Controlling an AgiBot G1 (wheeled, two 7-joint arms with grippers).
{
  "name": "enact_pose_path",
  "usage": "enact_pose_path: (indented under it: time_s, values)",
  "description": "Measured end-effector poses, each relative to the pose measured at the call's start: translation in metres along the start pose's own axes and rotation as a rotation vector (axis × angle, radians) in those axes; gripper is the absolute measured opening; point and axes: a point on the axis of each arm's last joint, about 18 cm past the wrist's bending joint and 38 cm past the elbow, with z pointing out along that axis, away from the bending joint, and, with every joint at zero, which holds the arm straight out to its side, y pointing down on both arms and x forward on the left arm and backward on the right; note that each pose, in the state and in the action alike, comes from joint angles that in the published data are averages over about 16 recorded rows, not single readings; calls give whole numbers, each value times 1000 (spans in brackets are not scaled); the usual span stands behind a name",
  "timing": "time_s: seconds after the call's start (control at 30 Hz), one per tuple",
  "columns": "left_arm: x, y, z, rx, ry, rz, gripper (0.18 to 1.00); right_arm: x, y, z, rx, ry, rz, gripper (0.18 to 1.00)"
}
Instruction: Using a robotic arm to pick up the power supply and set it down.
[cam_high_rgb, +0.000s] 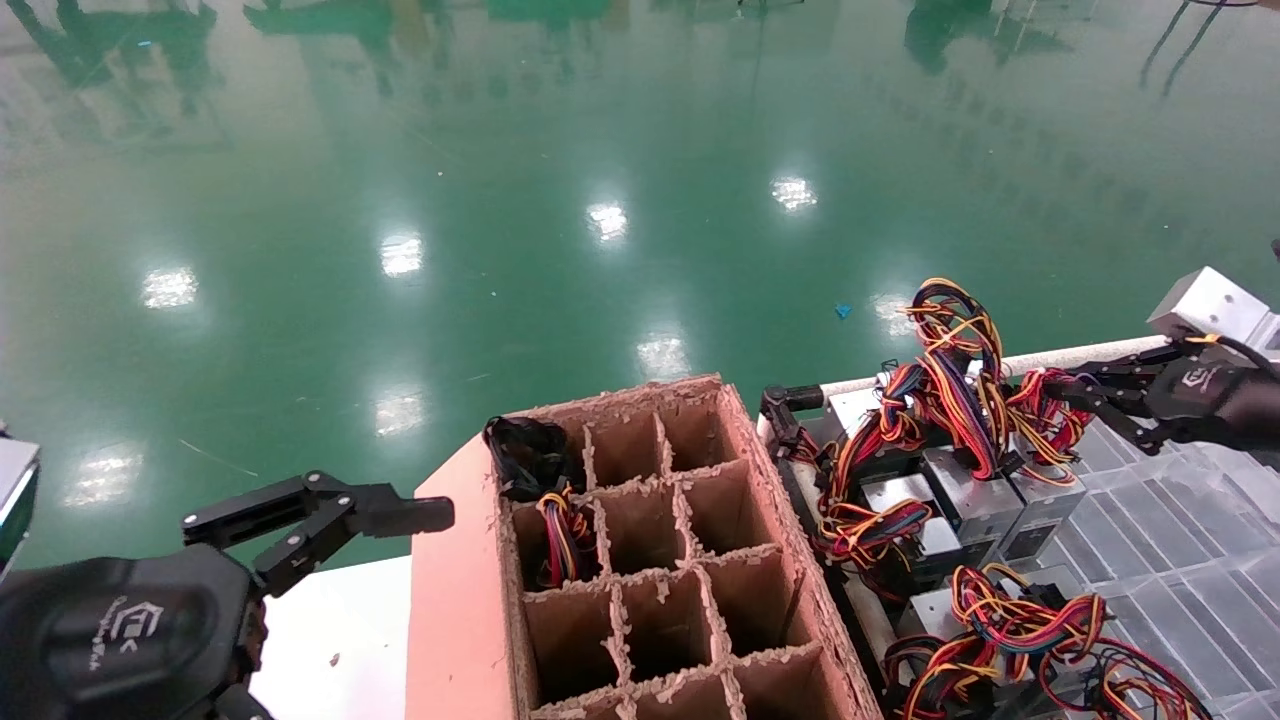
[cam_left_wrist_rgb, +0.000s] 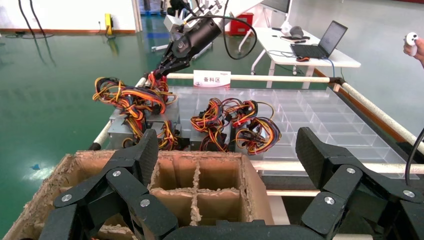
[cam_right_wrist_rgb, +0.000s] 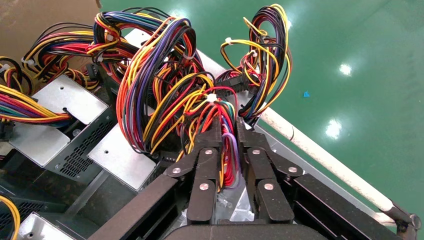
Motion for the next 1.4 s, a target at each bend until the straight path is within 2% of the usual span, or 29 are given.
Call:
enact_pose_path:
  time_s: [0.33, 0.53, 1.07, 1.4]
  values:
    - [0, 0, 0, 0, 0, 0, 1001, 2, -5, -4, 6, -5, -6, 318]
    - [0, 0, 0, 0, 0, 0, 1001, 7, -15, -13, 20, -10, -13, 417]
    - [0, 0, 0, 0, 0, 0, 1001, 17, -41, -38, 98, -25, -3, 784]
    - [0, 0, 0, 1, -1, 0, 1001, -1, -54, -27, 197, -79, -1, 929]
